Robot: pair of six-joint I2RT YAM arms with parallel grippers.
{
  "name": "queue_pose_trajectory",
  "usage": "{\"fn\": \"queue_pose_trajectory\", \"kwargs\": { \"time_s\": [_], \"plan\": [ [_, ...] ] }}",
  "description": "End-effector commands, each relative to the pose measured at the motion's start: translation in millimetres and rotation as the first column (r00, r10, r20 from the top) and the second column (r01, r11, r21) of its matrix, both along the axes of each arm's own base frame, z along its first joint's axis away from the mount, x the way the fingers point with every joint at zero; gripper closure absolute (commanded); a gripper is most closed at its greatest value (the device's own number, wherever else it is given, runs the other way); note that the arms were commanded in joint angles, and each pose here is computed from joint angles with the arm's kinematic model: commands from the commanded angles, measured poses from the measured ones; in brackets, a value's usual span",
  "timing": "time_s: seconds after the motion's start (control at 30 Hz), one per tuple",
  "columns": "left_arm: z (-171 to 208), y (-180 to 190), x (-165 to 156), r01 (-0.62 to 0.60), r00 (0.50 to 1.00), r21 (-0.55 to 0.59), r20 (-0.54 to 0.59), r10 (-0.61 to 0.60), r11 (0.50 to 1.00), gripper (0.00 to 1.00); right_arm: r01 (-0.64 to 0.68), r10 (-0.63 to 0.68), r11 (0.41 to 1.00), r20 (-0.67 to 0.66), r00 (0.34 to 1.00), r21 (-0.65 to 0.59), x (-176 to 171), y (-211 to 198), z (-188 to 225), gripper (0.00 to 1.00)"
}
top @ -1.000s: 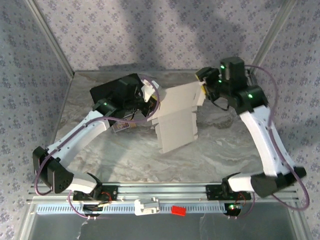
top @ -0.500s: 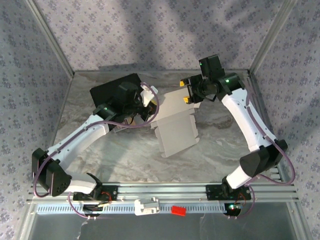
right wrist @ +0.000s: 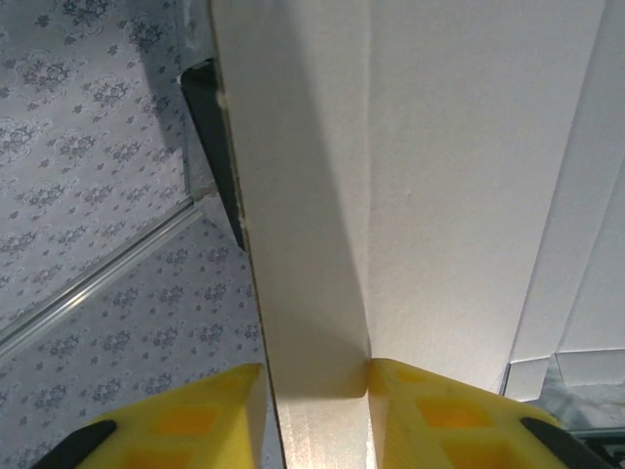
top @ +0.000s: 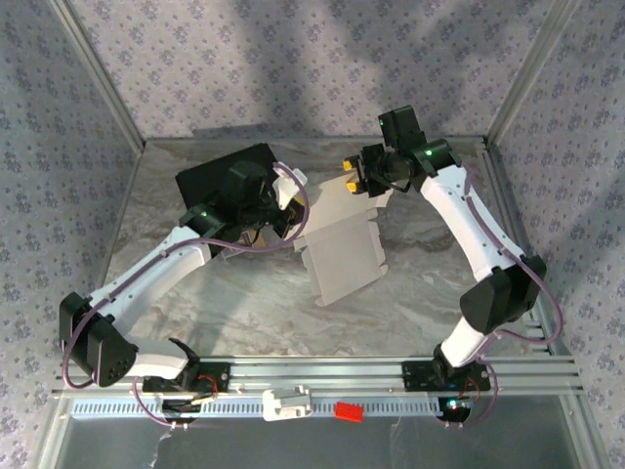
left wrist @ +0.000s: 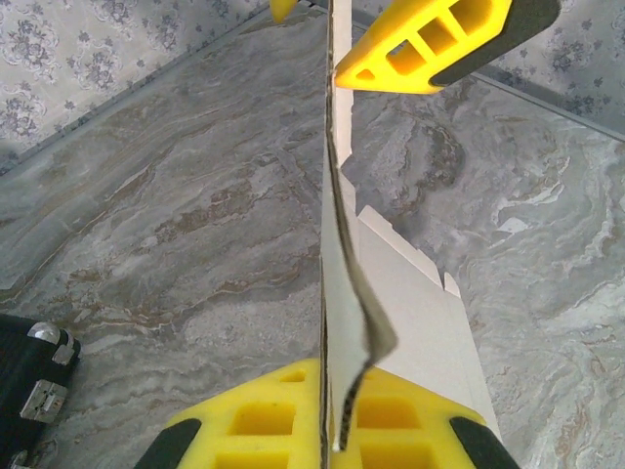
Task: Fold the paper box
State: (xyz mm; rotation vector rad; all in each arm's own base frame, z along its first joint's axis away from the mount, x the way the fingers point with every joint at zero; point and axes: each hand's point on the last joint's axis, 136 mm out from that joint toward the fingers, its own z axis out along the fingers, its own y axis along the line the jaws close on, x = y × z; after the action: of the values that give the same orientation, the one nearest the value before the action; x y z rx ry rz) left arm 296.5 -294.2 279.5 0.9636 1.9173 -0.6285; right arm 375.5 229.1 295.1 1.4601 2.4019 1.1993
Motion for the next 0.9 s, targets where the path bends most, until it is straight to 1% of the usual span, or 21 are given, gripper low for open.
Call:
{"fn": "queue_pose_trajectory", "kwargs": {
  "time_s": [0.0,0.27,0.4,0.43,0.47,0.5,0.53,0.6,0.67,0.7,0.77,0.8,0.83,0.87],
  "plan": [
    [11.9,-1.0,-2.4,0.017,0.998,-0.017,0.056,-0.016,1.0,1.0,-0.006,0.006,1.0,-0.009,1.0,0.02,0.7,1.7,1.6,0.72],
    [9.4,-2.2,-0.1,0.02,0.998,-0.007,0.06,-0.019,1.0,1.0,-0.002,0.002,1.0,-0.016,1.0,0.015,-1.3,-2.2,-0.2,0.86],
    [11.4,-3.1,1.8,0.015,0.998,-0.015,0.065,-0.014,1.0,1.0,-0.002,0.002,1.0,-0.026,1.0,0.014,-1.9,-3.3,-5.6,1.0],
    [12.2,-3.2,1.8,0.012,0.998,-0.019,0.061,-0.01,1.0,0.9,0.003,-0.003,1.0,-0.025,1.0,0.008,-2.4,-4.9,-6.4,1.0],
    [13.8,-3.3,1.2,0.011,0.998,-0.026,0.055,-0.009,1.0,0.77,0.015,-0.015,1.0,-0.018,1.0,0.002,-1.8,-7.9,-5.6,1.0],
    [16.9,-3.7,-1.1,0.014,0.999,-0.041,0.041,-0.012,0.999,0.69,0.033,-0.033,0.999,-0.007,0.999,-0.005,-0.5,-11.4,-4.8,1.0],
    [21.9,-4.2,-5.2,0.016,1.0,-0.068,0.021,-0.015,0.998,0.63,0.05,-0.05,0.999,0.006,0.999,-0.011,1.1,-14.4,-4.5,1.0],
    [31.2,-3.5,-13.6,0.004,1.0,-0.131,-0.027,-0.008,0.991,0.54,0.089,-0.088,0.995,0.023,0.996,-0.034,4.2,-21.9,-6.3,1.0],
    [41.4,0.8,-20.3,-0.043,0.996,-0.201,-0.09,0.026,0.979,0.51,0.115,-0.112,0.992,0.044,0.993,-0.057,7.3,-26.7,-8.9,1.0],
    [47.1,5.3,-21.4,-0.095,0.989,-0.24,-0.137,0.063,0.966,0.48,0.132,-0.129,0.988,0.045,0.991,-0.076,7.4,-30.5,-11.9,1.0],
    [57.6,18.8,-13.6,-0.27,0.943,-0.313,-0.277,0.185,0.911,0.46,0.163,-0.159,0.982,0.055,0.986,-0.093,7.2,-34.2,-15.1,1.0],
    [59.9,27.5,-6.0,-0.381,0.893,-0.329,-0.374,0.251,0.864,0.48,0.182,-0.177,0.979,0.054,0.983,-0.096,6.8,-35.1,-18.4,1.0],
    [58.3,33.8,0.9,-0.475,0.83,-0.331,-0.478,0.289,0.816,0.52,0.197,-0.193,0.976,0.049,0.98,-0.096,6.2,-35.2,-21.1,1.0],
    [56.0,34.5,5.9,-0.531,0.775,-0.325,-0.559,0.294,0.783,0.54,0.211,-0.207,0.973,0.045,0.977,-0.098,5.6,-35.2,-22.8,1.0]
  ]
}}
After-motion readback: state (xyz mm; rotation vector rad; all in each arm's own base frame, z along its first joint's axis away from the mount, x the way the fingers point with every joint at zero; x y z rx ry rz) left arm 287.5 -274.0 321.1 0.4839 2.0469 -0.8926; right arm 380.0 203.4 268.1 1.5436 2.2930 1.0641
